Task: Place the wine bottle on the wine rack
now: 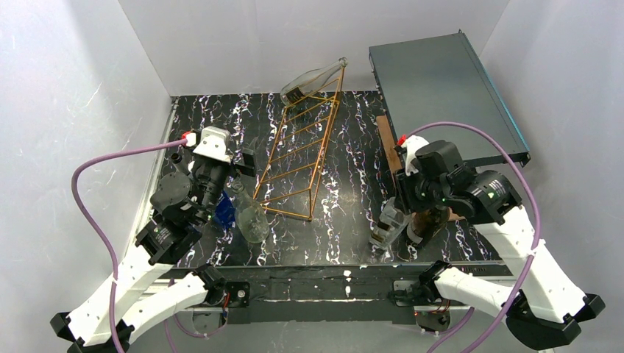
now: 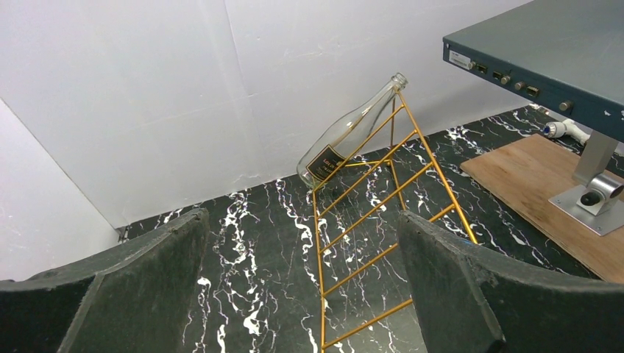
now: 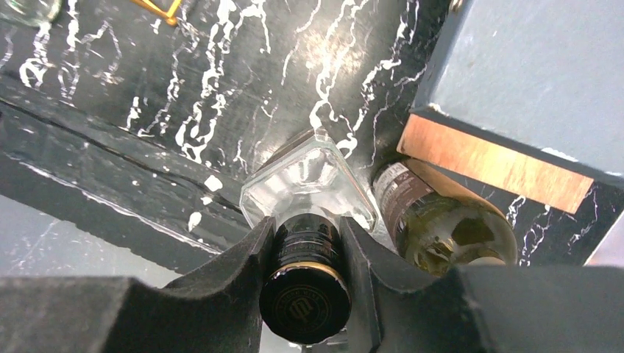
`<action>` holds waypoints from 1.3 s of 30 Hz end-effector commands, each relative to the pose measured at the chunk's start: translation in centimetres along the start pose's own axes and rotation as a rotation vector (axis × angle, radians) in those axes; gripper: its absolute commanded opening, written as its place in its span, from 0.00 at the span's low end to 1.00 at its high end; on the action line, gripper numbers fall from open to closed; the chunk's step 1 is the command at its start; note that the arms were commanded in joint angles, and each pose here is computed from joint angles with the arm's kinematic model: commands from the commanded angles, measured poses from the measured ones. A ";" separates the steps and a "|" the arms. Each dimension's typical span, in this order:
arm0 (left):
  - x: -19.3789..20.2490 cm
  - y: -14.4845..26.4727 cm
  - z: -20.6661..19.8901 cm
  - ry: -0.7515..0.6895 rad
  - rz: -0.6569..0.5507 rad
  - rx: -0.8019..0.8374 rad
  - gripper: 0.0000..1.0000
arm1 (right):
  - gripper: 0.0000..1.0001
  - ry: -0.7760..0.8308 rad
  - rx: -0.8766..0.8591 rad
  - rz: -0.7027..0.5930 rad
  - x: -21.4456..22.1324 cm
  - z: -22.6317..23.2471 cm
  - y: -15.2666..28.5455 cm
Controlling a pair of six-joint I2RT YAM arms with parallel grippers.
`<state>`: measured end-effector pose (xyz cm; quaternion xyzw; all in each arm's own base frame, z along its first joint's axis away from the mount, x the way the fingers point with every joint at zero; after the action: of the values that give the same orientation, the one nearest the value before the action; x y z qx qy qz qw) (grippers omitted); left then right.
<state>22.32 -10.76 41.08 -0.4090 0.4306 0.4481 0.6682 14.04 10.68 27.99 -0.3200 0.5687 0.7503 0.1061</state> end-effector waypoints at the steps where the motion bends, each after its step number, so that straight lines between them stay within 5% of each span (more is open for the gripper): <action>1: -0.6 0.2 0.8 0.014 -0.024 -0.036 0.98 | 0.01 -0.005 -0.121 -0.244 -5.3 2.2 3.3; 11: -0.8 0.6 1.2 0.019 -0.035 -0.048 0.98 | 0.01 -0.061 -0.283 -0.468 -12.3 5.7 4.8; 24: -1.1 0.8 1.2 0.031 -0.049 -0.039 0.98 | 0.01 -0.279 -0.013 -0.745 -21.9 3.0 9.1; 39: -1.0 0.8 1.3 0.025 -0.044 -0.049 0.98 | 0.01 -0.317 -0.050 -1.103 -33.6 5.1 11.4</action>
<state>21.60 -10.04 41.76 -0.4219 0.4271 0.4389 0.6686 32.00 19.45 45.50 -0.4066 0.4433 0.6841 0.4125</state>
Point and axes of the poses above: each gripper's point midway between its finger pads, its own y axis back along the fingers, its own z axis along the line the jaws close on, x = y × z, the point moved 3 cm from there along y, back along the fingers, and after that the axes turned 8 degrees about -y, right-handed, at the moved point
